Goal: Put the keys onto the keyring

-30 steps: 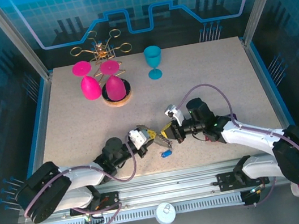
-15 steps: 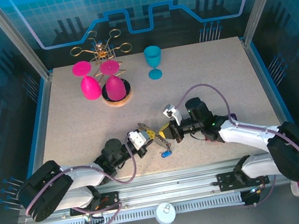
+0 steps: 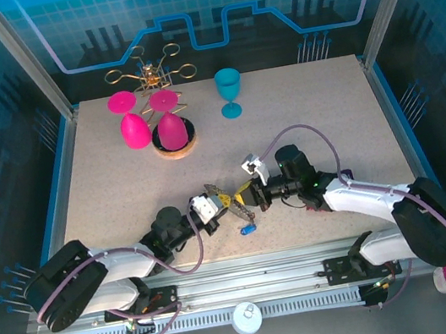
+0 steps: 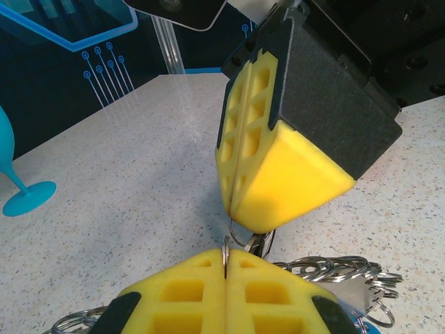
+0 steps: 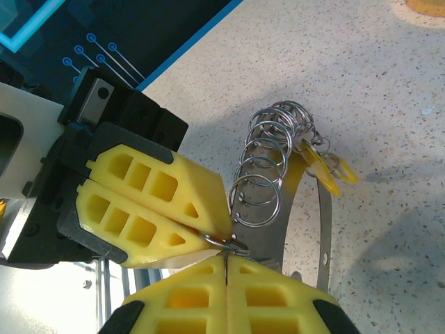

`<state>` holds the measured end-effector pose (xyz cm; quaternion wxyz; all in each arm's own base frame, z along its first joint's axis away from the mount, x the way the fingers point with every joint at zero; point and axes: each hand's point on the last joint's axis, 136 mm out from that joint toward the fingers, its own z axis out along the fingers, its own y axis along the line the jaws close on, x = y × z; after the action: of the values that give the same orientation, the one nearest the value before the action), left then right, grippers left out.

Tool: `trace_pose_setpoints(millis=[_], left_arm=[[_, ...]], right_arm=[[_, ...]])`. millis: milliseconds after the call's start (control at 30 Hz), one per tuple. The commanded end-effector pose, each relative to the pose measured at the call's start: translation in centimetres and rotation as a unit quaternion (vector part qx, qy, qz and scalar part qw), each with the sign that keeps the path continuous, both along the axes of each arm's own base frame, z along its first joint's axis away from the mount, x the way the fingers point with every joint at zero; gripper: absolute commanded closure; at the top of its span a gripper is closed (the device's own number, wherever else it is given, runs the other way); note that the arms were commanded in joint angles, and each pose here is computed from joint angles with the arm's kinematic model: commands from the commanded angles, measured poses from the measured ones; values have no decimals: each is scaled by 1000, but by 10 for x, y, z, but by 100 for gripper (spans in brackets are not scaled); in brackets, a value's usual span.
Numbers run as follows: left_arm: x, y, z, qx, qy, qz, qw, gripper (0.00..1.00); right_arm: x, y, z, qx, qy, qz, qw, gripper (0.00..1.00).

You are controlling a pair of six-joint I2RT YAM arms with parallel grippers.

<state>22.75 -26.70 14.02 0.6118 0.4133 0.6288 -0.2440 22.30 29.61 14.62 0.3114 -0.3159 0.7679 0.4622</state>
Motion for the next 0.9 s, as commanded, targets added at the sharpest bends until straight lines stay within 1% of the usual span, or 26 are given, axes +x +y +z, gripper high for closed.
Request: trace_pose_setpoints(millis=[0,500,733,867], left_arm=[[-9,-6,3,-2,-4,-25,1000,100],[-14,-8,6,-7,-10,-42,999,100],[-16,-10,6,-8,-9,-48,999,100],[-17,-12,6,-8,-14,-55,998,100]], right_arm=[[6,3,3,6,3,-5,1000,100],[24,0,-9,-21,17,-53,998,100],[27,2,-10,-23,21,-56,998,100],[27,17,-18,-21,39,-44,998,100]])
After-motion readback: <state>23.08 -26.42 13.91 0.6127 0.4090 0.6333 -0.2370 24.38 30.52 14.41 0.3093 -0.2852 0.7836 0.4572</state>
